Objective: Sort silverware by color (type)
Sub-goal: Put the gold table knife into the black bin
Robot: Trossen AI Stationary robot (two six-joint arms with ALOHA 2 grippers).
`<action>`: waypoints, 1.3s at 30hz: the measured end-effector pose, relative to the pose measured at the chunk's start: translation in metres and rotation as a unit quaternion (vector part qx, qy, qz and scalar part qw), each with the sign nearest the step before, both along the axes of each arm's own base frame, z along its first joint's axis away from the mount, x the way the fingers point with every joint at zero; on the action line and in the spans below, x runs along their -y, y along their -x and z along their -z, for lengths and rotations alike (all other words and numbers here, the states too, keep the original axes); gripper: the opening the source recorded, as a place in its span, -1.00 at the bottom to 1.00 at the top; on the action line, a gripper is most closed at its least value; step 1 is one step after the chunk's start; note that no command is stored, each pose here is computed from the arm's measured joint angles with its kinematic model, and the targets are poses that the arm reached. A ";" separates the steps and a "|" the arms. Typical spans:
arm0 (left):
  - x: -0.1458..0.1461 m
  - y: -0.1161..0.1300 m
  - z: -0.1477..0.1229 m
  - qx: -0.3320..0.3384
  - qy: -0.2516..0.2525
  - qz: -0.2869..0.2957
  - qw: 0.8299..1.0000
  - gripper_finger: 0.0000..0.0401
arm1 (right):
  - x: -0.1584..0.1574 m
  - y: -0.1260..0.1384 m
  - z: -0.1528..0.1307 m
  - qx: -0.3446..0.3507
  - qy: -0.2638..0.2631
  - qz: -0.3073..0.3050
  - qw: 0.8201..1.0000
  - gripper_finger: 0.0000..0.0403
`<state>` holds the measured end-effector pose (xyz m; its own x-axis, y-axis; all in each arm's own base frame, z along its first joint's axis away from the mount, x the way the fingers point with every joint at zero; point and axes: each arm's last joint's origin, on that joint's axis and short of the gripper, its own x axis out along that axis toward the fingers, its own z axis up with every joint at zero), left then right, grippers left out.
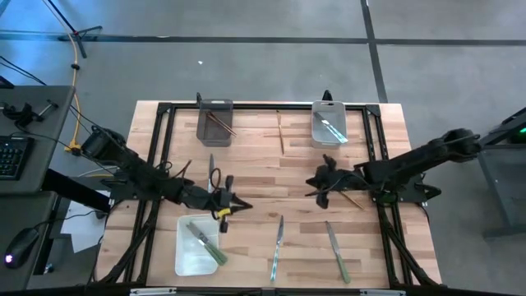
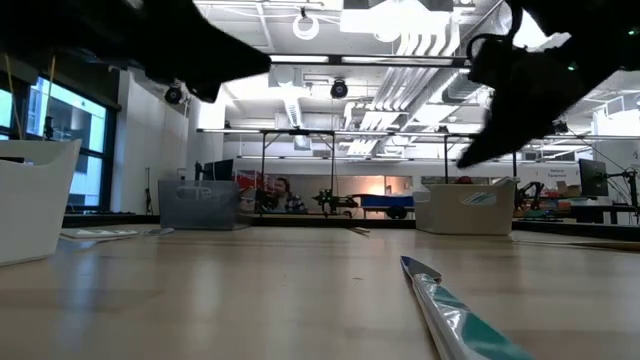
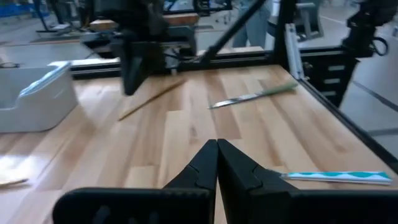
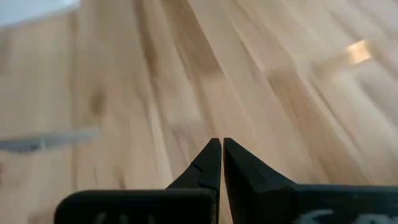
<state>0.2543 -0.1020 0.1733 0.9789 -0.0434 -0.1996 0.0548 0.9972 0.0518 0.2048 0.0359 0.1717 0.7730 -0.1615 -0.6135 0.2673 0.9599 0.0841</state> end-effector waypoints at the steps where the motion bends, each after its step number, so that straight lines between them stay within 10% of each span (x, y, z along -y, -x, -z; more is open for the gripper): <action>1: -0.004 0.001 0.002 0.004 0.006 -0.006 1.000 -1.00 | 0.001 0.005 0.000 -0.016 -0.014 0.016 1.000 -1.00; 21: -0.037 0.003 0.015 -0.001 0.027 -0.025 0.999 -1.00 | 0.010 0.044 0.012 -0.340 -0.181 0.179 0.905 -0.29; 39: -0.037 0.003 0.016 -0.008 0.024 -0.027 0.999 -1.00 | 0.006 0.028 0.042 -0.410 -0.175 0.164 0.880 -0.79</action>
<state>0.2510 -0.0648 0.1573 0.9769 -0.0013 -0.2139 0.0021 1.0000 0.0037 0.1764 0.0304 0.1298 -0.0060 0.0157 -0.9999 0.6329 0.7742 0.0084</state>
